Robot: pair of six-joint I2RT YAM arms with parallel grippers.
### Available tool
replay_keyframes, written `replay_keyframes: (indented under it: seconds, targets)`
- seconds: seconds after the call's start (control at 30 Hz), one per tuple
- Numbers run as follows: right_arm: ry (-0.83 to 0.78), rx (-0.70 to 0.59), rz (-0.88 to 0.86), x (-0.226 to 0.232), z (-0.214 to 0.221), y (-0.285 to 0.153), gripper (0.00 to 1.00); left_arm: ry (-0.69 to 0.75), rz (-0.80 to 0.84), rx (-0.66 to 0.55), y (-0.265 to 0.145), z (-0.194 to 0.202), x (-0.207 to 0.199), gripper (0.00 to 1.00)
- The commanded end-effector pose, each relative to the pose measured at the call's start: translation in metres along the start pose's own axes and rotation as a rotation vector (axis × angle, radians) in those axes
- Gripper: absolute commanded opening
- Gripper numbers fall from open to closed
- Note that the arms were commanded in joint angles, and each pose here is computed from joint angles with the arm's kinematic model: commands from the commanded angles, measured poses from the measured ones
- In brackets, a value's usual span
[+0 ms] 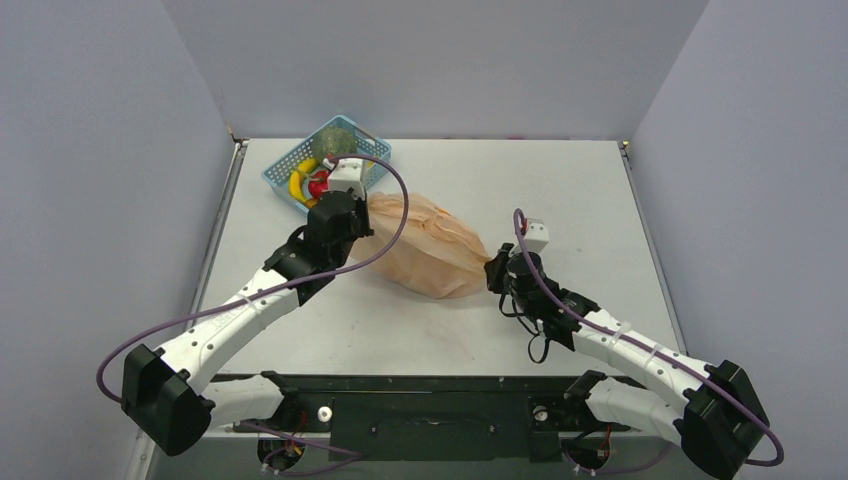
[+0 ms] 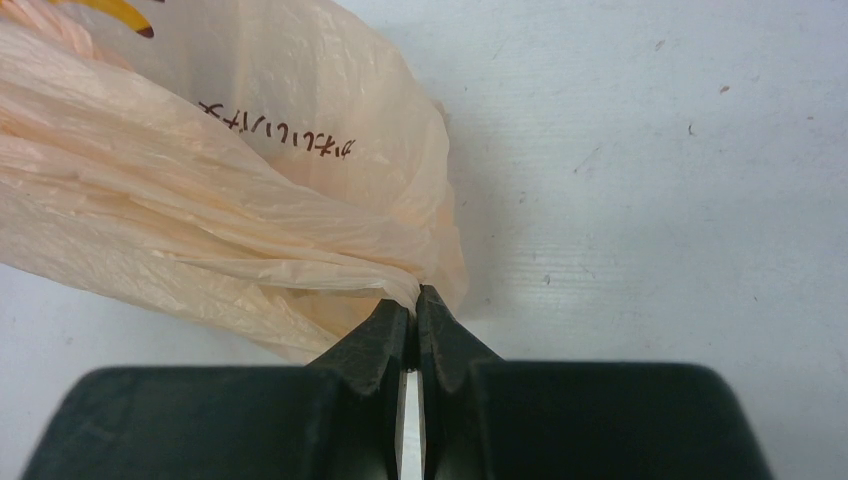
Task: Take the fake fruits out of the plastic bag
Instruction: Untie the plastic bag at the center of the board.
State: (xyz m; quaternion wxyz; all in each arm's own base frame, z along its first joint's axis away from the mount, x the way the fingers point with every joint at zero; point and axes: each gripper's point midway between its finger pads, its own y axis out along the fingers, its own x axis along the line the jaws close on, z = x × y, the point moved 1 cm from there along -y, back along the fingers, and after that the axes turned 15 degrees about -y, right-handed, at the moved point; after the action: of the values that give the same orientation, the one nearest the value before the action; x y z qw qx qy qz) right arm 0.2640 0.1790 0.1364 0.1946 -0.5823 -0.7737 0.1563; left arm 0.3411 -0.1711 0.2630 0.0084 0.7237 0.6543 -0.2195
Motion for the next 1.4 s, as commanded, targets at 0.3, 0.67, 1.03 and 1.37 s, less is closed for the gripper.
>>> replay_keyframes:
  seconds: [0.3, 0.67, 1.03, 1.37]
  targets:
    - [-0.077, -0.018, -0.178, 0.039, -0.035, -0.009, 0.0, -0.203, 0.084, 0.01, -0.06, -0.018, 0.002, 0.0]
    - [-0.178, -0.003, -0.241, 0.058, -0.03, -0.011, 0.0, -0.307, 0.025, 0.241, -0.162, 0.038, 0.062, 0.18]
    - [-0.161, -0.014, -0.27, 0.062, -0.028, -0.014, 0.0, -0.201, 0.241, 0.362, -0.172, 0.016, 0.013, 0.77]
    - [-0.148, -0.029, -0.289, 0.065, -0.037, -0.023, 0.0, 0.156, 0.422, 0.514, -0.094, 0.032, -0.046, 0.95]
